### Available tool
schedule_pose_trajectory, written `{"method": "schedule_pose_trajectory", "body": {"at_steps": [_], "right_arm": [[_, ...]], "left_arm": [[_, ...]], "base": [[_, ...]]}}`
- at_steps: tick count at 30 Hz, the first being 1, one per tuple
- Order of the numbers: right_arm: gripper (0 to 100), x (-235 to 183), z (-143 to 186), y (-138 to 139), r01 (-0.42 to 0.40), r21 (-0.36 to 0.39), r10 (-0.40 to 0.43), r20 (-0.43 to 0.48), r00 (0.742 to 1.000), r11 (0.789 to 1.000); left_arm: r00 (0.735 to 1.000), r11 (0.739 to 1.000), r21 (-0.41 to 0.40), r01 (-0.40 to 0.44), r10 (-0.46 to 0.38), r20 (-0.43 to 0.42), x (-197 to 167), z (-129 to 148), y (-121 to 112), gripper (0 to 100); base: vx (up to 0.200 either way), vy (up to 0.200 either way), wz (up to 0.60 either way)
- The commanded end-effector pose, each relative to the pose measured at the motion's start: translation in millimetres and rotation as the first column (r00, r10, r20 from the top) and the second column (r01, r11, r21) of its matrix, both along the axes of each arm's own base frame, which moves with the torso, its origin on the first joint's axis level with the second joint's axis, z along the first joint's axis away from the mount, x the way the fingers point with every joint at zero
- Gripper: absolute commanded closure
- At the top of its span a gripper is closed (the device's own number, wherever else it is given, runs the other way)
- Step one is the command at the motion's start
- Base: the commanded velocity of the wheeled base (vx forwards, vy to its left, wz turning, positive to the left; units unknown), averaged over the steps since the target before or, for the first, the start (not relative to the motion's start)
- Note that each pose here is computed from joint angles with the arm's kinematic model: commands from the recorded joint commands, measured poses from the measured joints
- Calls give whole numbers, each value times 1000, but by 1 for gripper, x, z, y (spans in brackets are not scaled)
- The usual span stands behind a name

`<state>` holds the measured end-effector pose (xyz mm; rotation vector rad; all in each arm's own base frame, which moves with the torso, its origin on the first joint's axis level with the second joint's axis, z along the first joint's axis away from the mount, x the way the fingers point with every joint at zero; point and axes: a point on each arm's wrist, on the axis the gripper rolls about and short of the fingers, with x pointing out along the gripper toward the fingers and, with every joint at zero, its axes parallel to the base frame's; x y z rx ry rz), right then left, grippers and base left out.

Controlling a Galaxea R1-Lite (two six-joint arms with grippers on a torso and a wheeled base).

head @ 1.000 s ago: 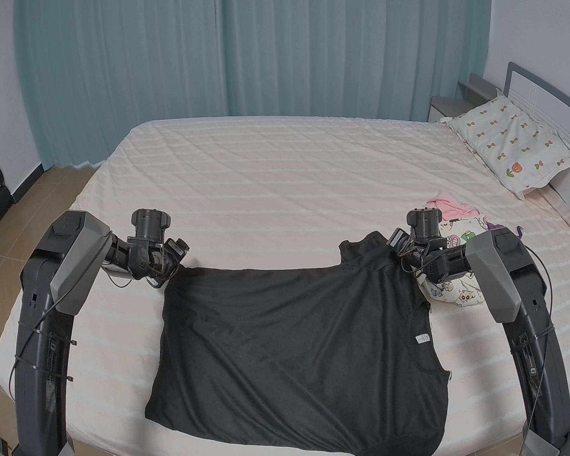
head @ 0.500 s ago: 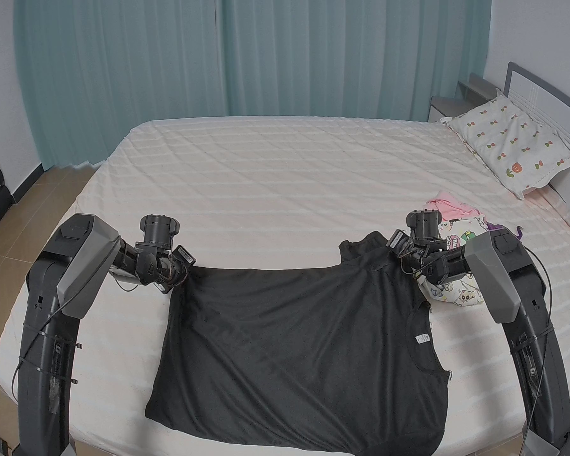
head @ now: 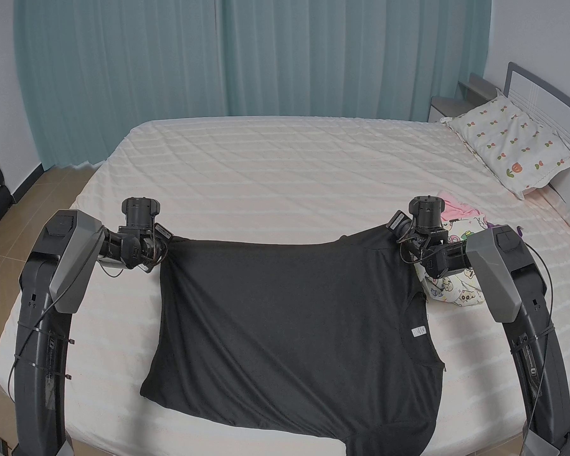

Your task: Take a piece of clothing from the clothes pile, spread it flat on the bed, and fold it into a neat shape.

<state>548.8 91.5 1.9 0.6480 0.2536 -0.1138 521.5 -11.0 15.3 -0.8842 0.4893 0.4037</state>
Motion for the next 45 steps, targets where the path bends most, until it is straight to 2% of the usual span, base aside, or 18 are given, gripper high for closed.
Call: {"method": "schedule_pose_trajectory", "body": {"at_steps": [1,6,7,15,19,21,24,27,28,29,30,31,32,37,40,45], "right_arm": [[100,-1,-3,8,-23,-2,23,-7,1000,1000],[100,-2,-15,12,-42,-33,41,-36,999,999],[0,-2,-17,12,-44,-40,43,-39,998,998],[0,-3,-13,9,-41,-49,40,-32,999,998],[0,-14,13,3,-38,-33,37,-33,999,999],[0,-26,30,2,-74,-19,73,-46,996,997],[0,-56,51,7,-171,37,173,-62,983,985],[0,-83,52,7,-233,42,236,-83,968,972],[0,-83,52,7,-233,42,236,-83,968,972],[0,-97,45,5,-228,31,230,-120,966,973],[0,-97,45,5,-228,31,230,-120,966,973],[0,-111,46,0,-209,40,213,-143,967,977],[0,-113,47,-1,-208,40,211,-141,967,977],[0,-168,57,-16,-178,103,195,-194,961,979],[0,-207,51,-22,-177,100,198,-273,942,979],[0,-253,45,-31,-184,123,215,-322,922,975]], "left_arm": [[1000,1000,0,-7,7,-13,0,-6,4,100],[999,1000,2,-3,3,-45,-1,-16,3,100],[999,1000,1,-2,2,-50,-1,-17,2,0],[999,1000,-4,-1,1,-54,-2,-13,3,0],[998,1000,-5,-19,19,-63,-10,2,12,0],[997,1000,-25,4,-6,-80,-22,13,14,0],[988,992,-88,92,-101,-114,-48,27,12,0],[984,985,-117,128,-141,-112,-73,37,10,0],[984,985,-117,128,-141,-112,-73,37,10,0],[982,984,-119,132,-146,-116,-90,35,9,0],[982,984,-119,132,-146,-116,-90,35,9,0],[979,982,-126,143,-159,-126,-110,32,6,0],[979,981,-126,145,-161,-124,-111,32,5,0],[972,974,-129,184,-199,-120,-164,28,-4,0],[969,973,-139,182,-202,-142,-190,24,-3,0],[961,965,-164,204,-230,-157,-226,18,-6,0]], "base": [[0,0,0],[0,0,0],[0,0,0],[0,0,0],[0,0,0],[0,0,0],[0,0,0],[0,0,0],[0,0,0],[0,0,0],[0,0,0],[0,0,0],[0,0,0],[0,0,0],[0,0,0],[-120,0,0]]}}
